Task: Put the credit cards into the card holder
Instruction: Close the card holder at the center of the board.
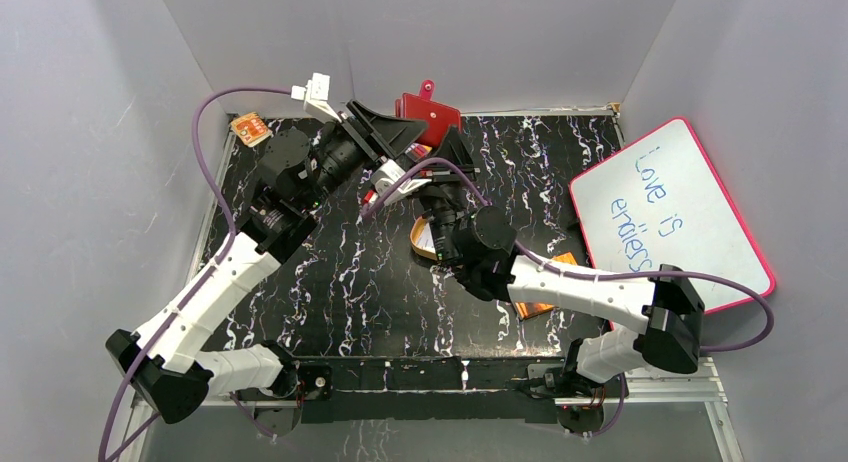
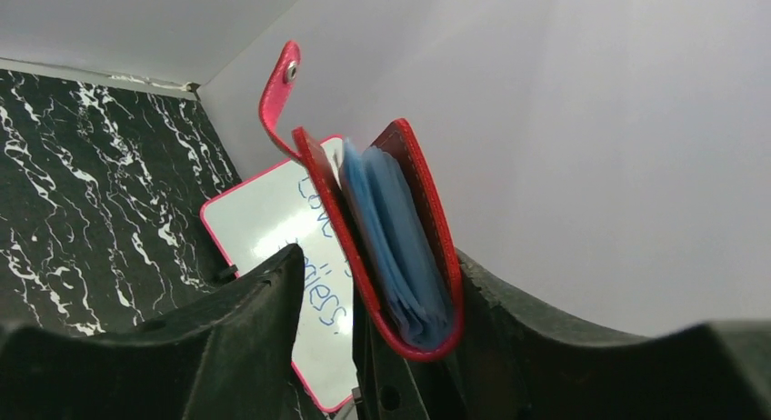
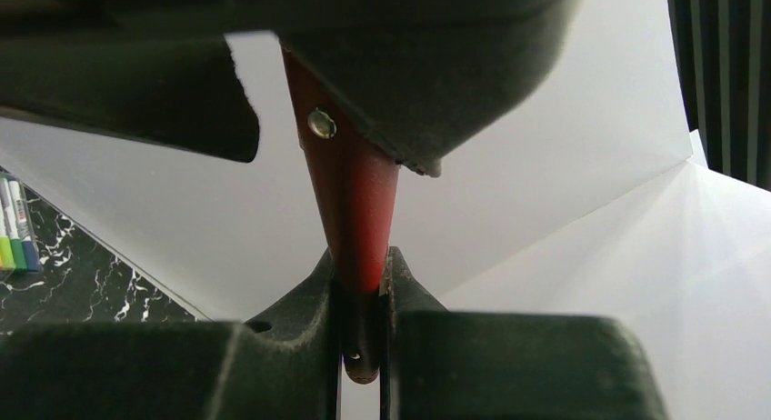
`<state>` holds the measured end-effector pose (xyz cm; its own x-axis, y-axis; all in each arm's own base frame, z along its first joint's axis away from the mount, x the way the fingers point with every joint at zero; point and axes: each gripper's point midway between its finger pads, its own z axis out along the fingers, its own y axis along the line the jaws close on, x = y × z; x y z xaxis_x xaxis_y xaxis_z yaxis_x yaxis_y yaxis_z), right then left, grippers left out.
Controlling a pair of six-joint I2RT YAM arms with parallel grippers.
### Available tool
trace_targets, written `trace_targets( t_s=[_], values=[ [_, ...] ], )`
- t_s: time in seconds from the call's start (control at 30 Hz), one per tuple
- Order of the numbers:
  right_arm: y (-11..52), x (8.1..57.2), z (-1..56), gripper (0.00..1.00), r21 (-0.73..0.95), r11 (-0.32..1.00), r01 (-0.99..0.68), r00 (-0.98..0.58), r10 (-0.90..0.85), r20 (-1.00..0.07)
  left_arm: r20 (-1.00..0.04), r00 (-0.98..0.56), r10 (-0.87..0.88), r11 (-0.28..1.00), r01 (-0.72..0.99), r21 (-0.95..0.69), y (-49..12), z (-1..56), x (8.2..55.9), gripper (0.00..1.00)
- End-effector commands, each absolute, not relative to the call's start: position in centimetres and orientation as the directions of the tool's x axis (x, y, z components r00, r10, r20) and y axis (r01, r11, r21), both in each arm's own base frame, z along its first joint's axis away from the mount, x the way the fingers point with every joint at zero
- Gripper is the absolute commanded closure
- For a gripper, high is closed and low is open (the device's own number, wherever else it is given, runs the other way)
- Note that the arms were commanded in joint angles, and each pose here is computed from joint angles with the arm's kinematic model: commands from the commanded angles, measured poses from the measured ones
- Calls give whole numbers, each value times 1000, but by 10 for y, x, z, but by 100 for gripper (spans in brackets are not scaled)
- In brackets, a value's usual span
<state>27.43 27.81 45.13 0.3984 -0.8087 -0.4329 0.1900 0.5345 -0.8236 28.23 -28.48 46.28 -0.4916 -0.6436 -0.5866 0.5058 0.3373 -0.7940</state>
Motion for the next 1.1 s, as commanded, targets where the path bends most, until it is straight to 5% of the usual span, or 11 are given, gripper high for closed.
trace_targets(
  t_s=[0.0, 0.2, 0.37, 0.5, 0.67, 0.8, 0.87, 0.9, 0.93, 1.03, 1.07],
  values=[
    [270, 268, 479, 100, -747, 632, 208, 417, -748, -517, -601, -431, -672, 333, 550, -766, -276, 489, 277, 53],
    [272, 267, 478, 100, -749, 630, 204, 414, -749, -517, -602, -404, -689, 363, 527, -769, -268, 487, 281, 76],
    [274, 266, 474, 100, -753, 626, 201, 407, -753, -518, -602, -394, -695, 375, 515, -771, -265, 485, 282, 47],
    [273, 266, 475, 100, -753, 627, 201, 401, -754, -520, -605, -367, -706, 401, 497, -770, -259, 484, 286, 45],
    [274, 265, 474, 100, -754, 626, 199, 398, -755, -521, -615, -374, -694, 415, 490, -767, -261, 479, 288, 67],
    [273, 264, 474, 100, -752, 629, 198, 389, -754, -529, -620, -380, -686, 421, 488, -765, -261, 476, 288, 100],
    [275, 265, 470, 100, -768, 617, 171, 370, -763, -530, -621, -375, -689, 431, 477, -766, -258, 474, 288, 100],
    [278, 265, 464, 97, -786, 601, 143, 360, -772, -524, -622, -368, -691, 439, 470, -766, -256, 472, 288, 100],
    [283, 266, 456, 82, -789, 608, 94, 356, -760, -544, -624, -358, -695, 449, 462, -765, -252, 472, 288, 100],
    [301, 263, 424, 23, -807, 580, -110, 346, -739, -578, -623, -319, -714, 480, 425, -767, -239, 467, 289, 100],
    [302, 261, 416, 10, -803, 573, -165, 337, -732, -592, -625, -307, -718, 491, 414, -767, -234, 466, 289, 100]
  ],
)
